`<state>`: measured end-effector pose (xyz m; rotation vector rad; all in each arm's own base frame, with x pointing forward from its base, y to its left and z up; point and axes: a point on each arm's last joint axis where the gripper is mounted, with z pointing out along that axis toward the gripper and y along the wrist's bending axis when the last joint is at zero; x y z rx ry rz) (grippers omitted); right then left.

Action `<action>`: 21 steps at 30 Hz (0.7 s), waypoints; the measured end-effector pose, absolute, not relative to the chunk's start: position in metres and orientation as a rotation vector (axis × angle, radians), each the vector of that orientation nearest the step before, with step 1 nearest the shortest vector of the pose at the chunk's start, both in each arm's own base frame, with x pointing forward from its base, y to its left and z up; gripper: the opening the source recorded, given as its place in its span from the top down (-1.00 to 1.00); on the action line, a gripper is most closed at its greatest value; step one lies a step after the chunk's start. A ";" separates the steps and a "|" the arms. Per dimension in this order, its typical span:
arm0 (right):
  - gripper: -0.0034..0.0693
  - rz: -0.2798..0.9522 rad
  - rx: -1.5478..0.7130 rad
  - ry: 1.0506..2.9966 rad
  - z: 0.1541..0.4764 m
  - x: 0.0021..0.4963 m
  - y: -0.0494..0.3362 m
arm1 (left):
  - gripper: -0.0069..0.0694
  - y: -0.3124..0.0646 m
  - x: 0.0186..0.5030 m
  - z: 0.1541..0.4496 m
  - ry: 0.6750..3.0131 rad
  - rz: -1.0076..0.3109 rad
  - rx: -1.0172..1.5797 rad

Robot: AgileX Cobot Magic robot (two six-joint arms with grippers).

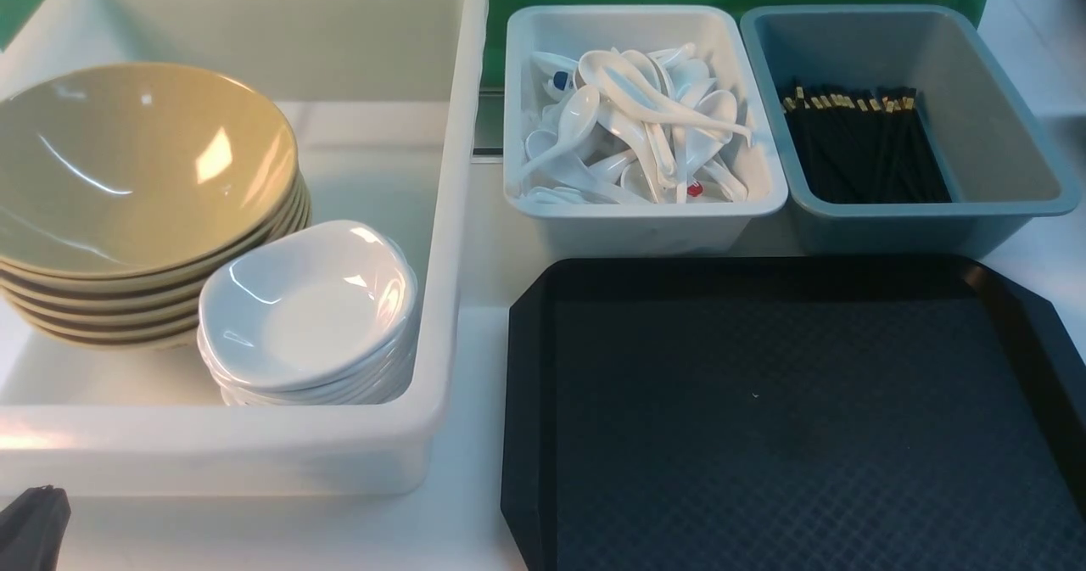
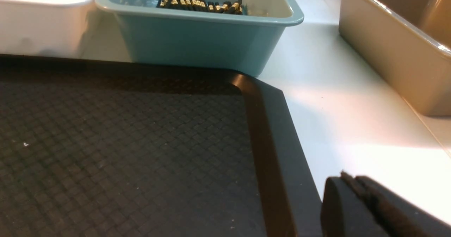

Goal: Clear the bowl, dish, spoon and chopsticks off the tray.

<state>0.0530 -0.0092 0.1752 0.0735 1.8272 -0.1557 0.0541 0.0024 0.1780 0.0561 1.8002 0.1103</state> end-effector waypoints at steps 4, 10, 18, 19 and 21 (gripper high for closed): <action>0.72 -0.156 0.074 1.827 0.175 0.053 -0.009 | 0.85 0.002 0.054 0.178 1.800 0.110 0.056; 0.69 -0.156 0.074 1.827 0.175 0.053 -0.009 | 0.85 0.002 0.054 0.178 1.800 0.110 0.056; 0.69 -0.156 0.074 1.827 0.175 0.053 -0.009 | 0.85 0.002 0.054 0.178 1.800 0.111 0.057; 0.69 -0.156 0.074 1.827 0.175 0.053 -0.009 | 0.85 0.002 0.054 0.178 1.800 0.111 0.057; 0.69 -0.156 0.074 1.827 0.175 0.053 -0.009 | 0.85 0.002 0.054 0.178 1.800 0.111 0.057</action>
